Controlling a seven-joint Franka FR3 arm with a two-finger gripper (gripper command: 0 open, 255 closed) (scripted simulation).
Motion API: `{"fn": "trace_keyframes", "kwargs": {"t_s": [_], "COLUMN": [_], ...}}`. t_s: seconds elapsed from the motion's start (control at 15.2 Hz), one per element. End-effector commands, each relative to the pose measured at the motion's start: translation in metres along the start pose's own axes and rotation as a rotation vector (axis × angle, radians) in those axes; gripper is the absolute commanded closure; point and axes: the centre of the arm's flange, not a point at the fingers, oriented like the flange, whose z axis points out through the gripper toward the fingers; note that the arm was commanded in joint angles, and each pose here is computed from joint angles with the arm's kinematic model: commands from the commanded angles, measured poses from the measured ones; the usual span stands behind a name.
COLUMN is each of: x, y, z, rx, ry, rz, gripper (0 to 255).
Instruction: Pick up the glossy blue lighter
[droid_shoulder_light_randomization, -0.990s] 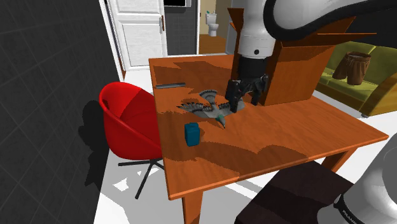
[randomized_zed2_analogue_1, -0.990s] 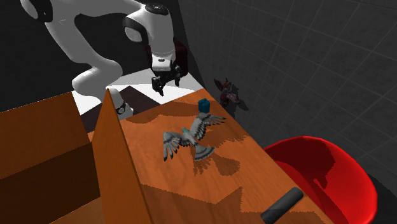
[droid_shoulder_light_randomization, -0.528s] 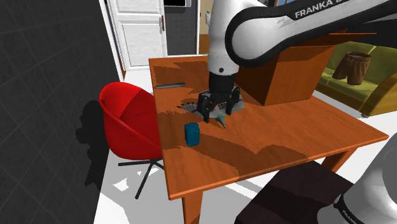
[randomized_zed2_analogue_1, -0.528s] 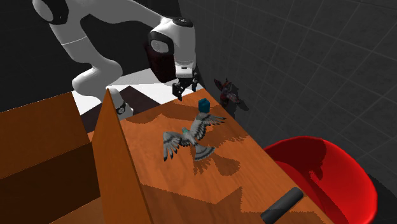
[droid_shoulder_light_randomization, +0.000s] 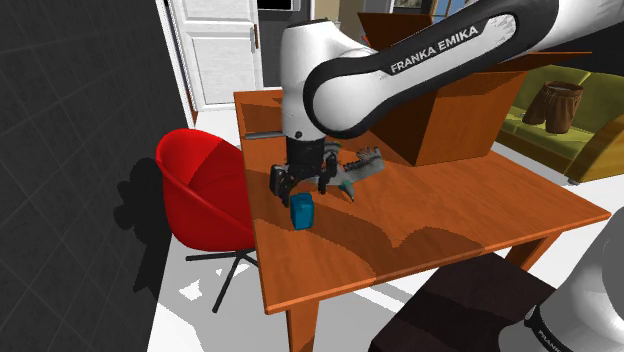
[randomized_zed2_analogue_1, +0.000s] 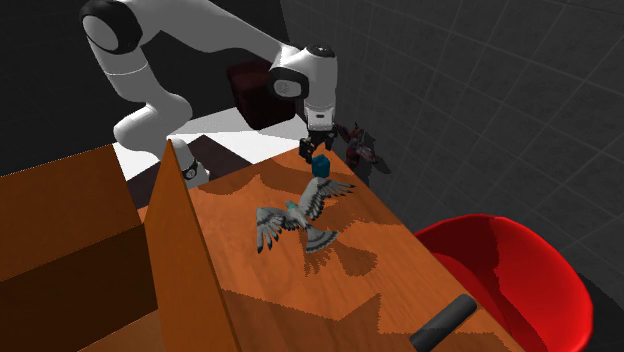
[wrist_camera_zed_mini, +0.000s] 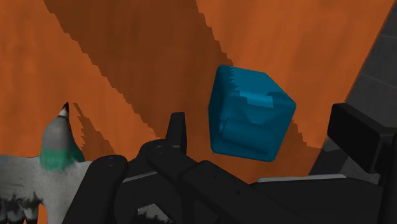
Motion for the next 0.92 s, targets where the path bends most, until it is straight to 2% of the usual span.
{"fn": "trace_keyframes", "kwargs": {"t_s": [0.0, 0.4, 0.46, 0.86], "x": [0.002, 0.001, 0.001, 0.002], "y": [-0.002, -0.002, -0.002, -0.002], "z": [0.010, 0.034, 0.034, 0.034], "rx": [0.000, 0.000, 0.000, 0.000], "ry": [0.002, 0.002, 0.002, 0.002], "rz": [0.001, 0.001, 0.001, 0.001], "gripper": [0, 0, 255, 255]}}
